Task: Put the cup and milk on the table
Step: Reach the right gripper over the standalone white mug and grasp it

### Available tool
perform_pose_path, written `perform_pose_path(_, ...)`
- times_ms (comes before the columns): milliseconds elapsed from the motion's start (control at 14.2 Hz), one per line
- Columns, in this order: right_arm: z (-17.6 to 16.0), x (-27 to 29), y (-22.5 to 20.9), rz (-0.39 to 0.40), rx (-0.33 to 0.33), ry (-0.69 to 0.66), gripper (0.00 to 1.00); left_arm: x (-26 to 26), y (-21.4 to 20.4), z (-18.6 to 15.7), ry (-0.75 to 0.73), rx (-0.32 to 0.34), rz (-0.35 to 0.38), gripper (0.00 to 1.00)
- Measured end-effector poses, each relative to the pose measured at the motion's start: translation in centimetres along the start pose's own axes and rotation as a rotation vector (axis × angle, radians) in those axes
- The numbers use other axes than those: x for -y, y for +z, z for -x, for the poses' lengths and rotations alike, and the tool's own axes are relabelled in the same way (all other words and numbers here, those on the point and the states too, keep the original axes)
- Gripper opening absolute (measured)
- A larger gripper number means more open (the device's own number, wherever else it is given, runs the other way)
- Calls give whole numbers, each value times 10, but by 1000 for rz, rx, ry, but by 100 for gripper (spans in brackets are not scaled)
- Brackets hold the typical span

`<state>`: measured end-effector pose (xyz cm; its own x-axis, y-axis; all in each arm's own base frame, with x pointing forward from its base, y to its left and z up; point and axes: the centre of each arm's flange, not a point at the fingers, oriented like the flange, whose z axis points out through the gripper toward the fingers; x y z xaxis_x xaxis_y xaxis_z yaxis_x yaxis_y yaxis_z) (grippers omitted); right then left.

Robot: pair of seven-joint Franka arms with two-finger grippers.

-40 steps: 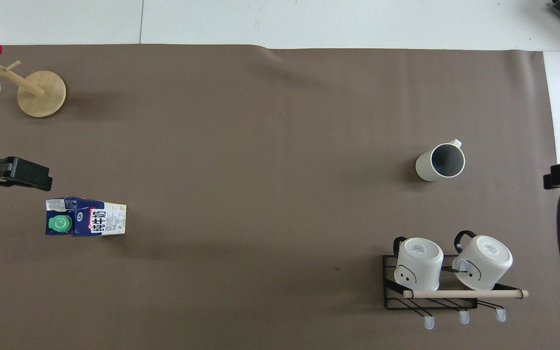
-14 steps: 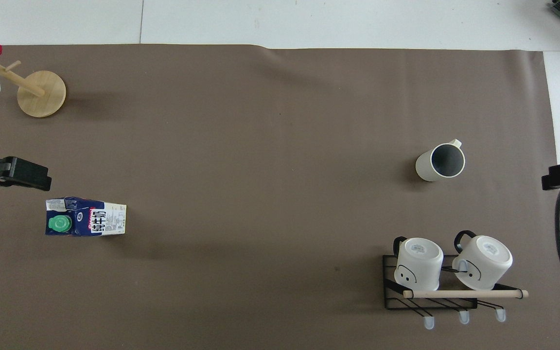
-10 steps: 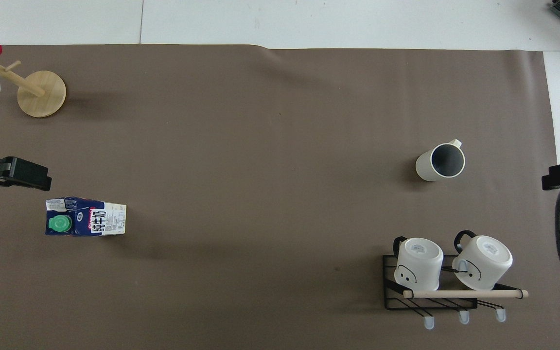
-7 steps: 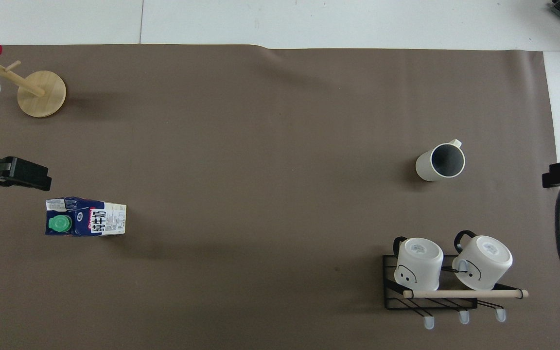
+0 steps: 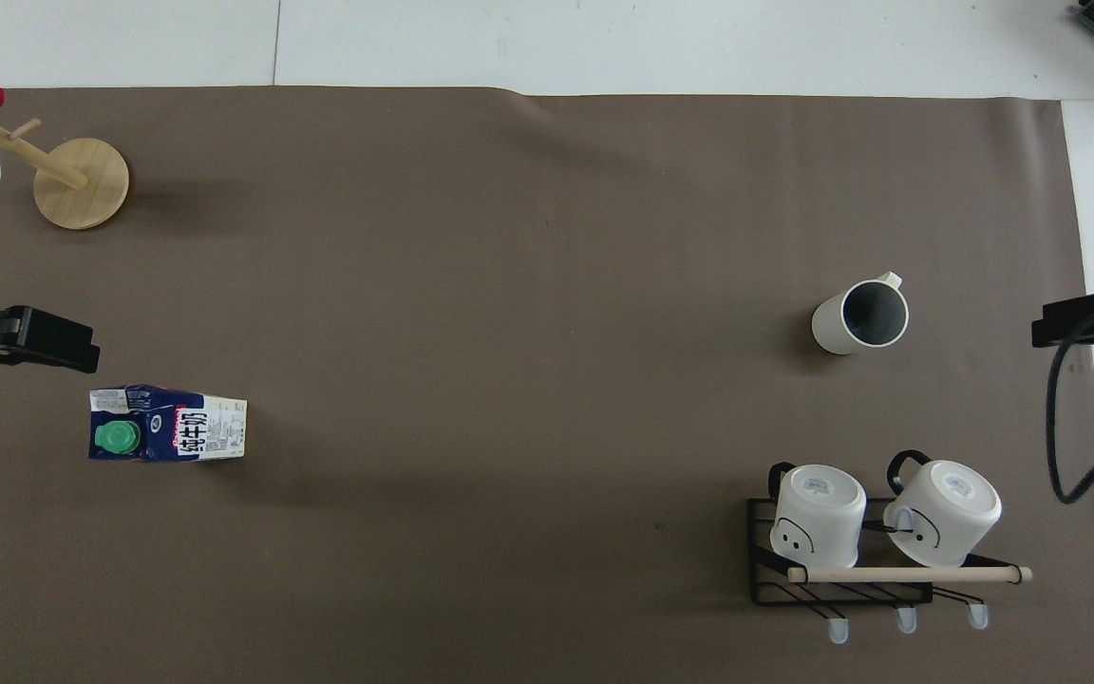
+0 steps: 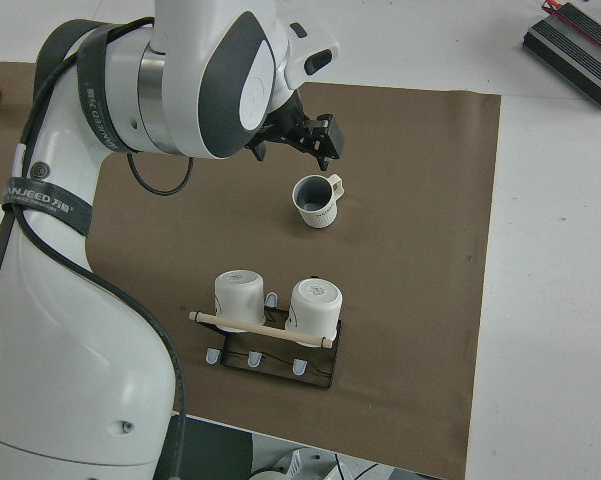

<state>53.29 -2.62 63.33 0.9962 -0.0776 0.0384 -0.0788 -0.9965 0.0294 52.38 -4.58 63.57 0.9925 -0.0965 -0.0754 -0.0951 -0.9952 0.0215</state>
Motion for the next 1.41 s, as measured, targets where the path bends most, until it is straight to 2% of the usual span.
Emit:
perform_pose_path(352, -25, 52, 50, -5, -40, 18, 100, 0, -2, 1, 0, -4, 0, 100)
perform_pose_path(915, -74, 71, 152, 4, -38, 7, 100, 0, -2, 1, 0, -5, 0, 100)
perform_pose_path(1408, -63, 82, 249, 8, -4, -23, 100, 0, -2, 1, 0, -5, 0, 100)
